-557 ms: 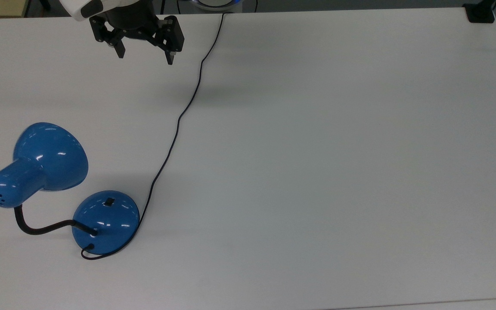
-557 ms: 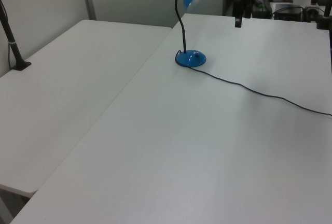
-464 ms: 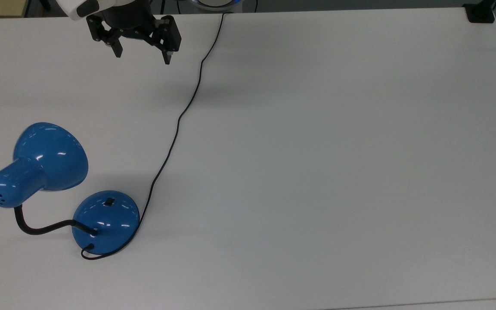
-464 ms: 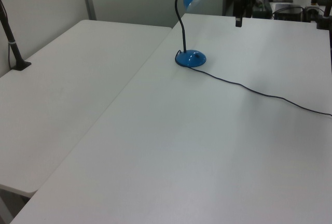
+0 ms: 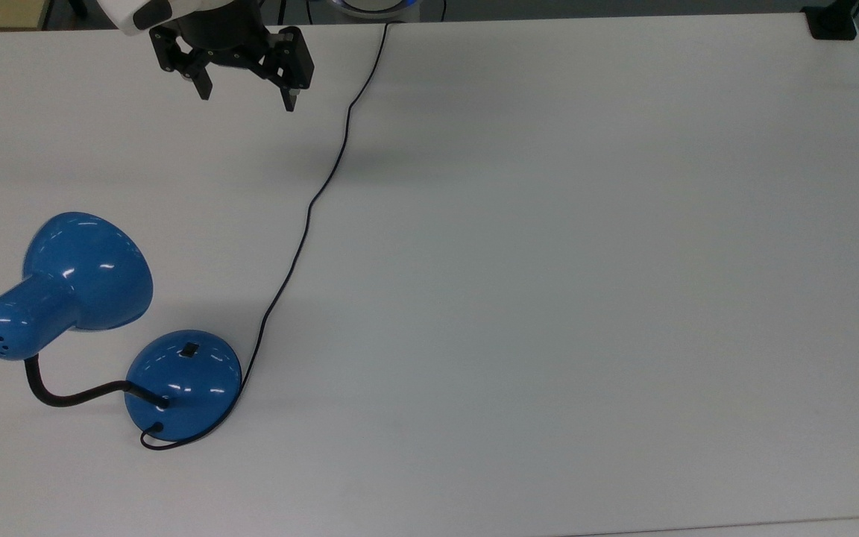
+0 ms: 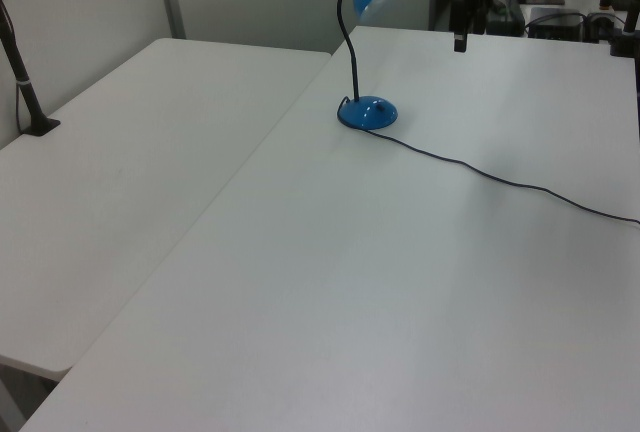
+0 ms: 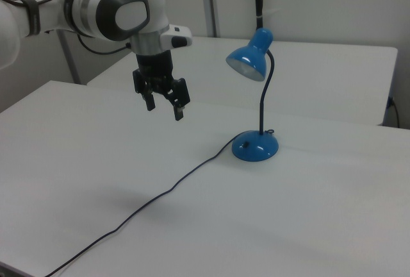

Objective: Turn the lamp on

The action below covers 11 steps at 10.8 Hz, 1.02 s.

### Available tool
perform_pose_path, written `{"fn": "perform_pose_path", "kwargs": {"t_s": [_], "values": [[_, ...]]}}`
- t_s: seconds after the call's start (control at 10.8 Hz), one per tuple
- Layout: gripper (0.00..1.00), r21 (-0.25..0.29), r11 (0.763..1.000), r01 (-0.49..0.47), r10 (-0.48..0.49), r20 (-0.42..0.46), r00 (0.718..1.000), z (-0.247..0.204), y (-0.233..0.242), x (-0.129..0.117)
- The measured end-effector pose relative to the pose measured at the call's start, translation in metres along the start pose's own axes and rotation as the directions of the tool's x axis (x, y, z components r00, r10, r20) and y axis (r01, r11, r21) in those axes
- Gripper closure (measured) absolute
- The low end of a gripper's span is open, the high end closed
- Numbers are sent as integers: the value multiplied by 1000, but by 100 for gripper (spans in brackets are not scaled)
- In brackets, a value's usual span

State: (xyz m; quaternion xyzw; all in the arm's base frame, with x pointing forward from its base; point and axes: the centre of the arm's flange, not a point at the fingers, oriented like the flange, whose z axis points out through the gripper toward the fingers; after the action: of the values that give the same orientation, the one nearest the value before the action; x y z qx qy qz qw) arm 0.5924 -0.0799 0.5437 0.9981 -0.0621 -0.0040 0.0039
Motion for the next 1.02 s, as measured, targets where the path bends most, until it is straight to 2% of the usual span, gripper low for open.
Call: {"fn": "perform_pose_path", "kwargs": {"t_s": [0.65,0.93,1.02], "values": [[0,0,1000,-7,7,9,1000,-1,6,-1],[15,-1,1000,30,-30,-14,999,-12,8,1],[32,-1,999,35,-35,-18,999,-15,9,1]]}}
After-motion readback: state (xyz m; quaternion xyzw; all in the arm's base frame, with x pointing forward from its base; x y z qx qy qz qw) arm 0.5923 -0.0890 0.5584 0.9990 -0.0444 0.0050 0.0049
